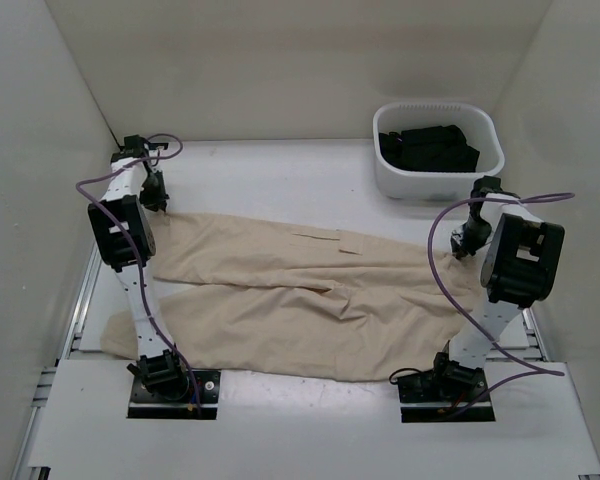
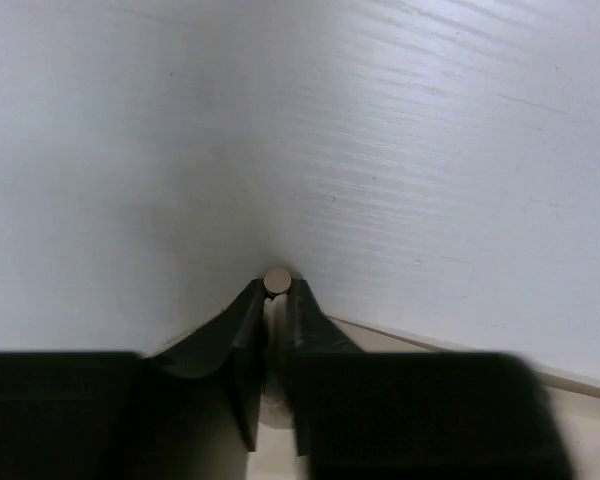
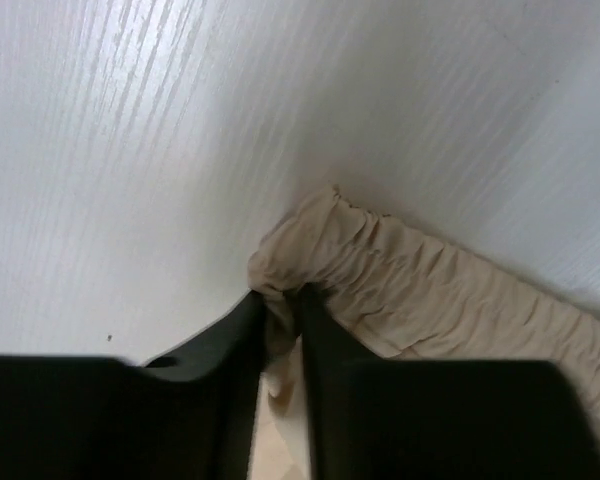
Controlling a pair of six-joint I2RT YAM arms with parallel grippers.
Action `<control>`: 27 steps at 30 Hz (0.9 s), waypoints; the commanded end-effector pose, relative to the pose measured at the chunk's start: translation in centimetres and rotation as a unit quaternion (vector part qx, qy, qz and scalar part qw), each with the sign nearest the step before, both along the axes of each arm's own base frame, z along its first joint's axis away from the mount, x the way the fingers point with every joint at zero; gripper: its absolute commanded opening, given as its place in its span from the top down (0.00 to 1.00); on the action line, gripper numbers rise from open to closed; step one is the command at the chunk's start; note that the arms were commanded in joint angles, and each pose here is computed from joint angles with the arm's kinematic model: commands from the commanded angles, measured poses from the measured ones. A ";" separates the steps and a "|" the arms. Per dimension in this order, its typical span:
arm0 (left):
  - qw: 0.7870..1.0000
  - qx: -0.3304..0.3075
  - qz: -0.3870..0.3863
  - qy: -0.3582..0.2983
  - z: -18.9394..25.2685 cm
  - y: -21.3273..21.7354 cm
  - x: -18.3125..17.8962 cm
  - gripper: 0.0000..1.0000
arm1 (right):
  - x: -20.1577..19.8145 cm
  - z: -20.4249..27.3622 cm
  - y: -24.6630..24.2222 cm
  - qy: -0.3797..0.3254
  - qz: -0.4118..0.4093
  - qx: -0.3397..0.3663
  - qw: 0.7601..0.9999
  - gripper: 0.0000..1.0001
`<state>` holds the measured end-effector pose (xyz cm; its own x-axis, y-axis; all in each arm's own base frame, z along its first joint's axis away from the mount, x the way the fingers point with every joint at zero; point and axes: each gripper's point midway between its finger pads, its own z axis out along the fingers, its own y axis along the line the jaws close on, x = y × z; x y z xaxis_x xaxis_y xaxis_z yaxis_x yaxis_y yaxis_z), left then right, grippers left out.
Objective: Fold and stack the trousers
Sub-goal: Fold the trousers
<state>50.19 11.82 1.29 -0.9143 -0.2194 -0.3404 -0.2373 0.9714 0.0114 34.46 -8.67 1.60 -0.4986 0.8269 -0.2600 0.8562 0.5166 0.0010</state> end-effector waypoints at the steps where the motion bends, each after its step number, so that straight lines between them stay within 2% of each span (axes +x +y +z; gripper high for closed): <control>1: 0.996 -0.015 -0.007 0.093 -5.1 -1.2 -4.1 0.86 | 0.9 -0.4 0.3 -0.007 -0.008 0.017 1.000 0.84; 2: 0.997 -0.012 -0.007 0.080 -4.8 -1.0 -3.4 0.86 | 1.7 0.0 0.3 -0.021 -0.007 0.020 1.000 0.96; 3: 0.998 0.009 -0.002 0.070 -4.2 -0.1 -2.5 0.86 | 2.2 0.3 0.2 -0.030 -0.006 0.018 0.999 1.00; 6: 0.998 0.053 0.020 -0.005 -1.1 2.8 1.4 0.86 | 5.2 2.7 -0.4 -0.086 -0.004 0.009 0.996 1.00; 7: 0.996 0.072 0.026 -0.052 1.7 3.7 3.8 0.86 | 6.5 3.8 -1.0 -0.118 -0.015 0.003 0.993 1.00; 9: 0.988 0.096 0.043 -0.114 6.0 5.7 6.2 0.86 | 8.4 7.0 -1.4 -0.179 -0.027 -0.006 0.983 1.00; 10: 0.975 0.124 0.063 -0.175 10.9 7.6 7.7 0.86 | 8.8 8.1 -2.3 -0.199 -0.040 -0.017 0.979 1.00; 11: 0.967 0.136 0.074 -0.200 12.9 8.6 7.9 0.86 | 9.9 10.6 -2.6 -0.241 -0.043 -0.025 0.969 1.00; 13: 0.947 0.154 0.083 -0.270 19.4 8.9 8.3 0.86 | 9.9 11.7 -3.7 -0.258 -0.058 -0.030 0.964 1.00; 14: 0.939 0.159 0.085 -0.294 21.1 9.0 8.5 0.86 | 10.5 12.6 -3.5 -0.271 -0.053 -0.023 0.961 1.00; 16: 0.932 0.158 0.082 -0.316 23.9 8.6 7.8 0.86 | 10.0 12.4 -3.0 -0.256 -0.032 -0.017 0.966 1.00; 19: 0.938 0.152 0.078 -0.302 23.7 7.9 6.3 0.86 | 8.5 11.6 -2.1 -0.241 -0.017 -0.004 0.970 1.00; 22: 0.934 0.142 0.068 -0.320 26.6 6.7 3.9 0.86 | 6.4 12.0 -2.2 -0.257 -0.024 -0.006 0.966 1.00; 23: 0.928 0.135 0.061 -0.342 29.3 6.1 2.4 0.86 | 5.8 12.0 -2.6 -0.257 -0.030 -0.008 0.966 1.00; 26: 0.954 0.115 0.049 -0.274 24.0 3.8 -1.3 0.86 | 4.8 11.7 -3.0 -0.246 -0.018 -0.003 0.969 1.00; 27: 0.958 0.115 0.051 -0.257 22.7 3.8 -2.1 0.86 | 4.3 9.9 -2.3 -0.214 -0.006 0.019 0.977 1.00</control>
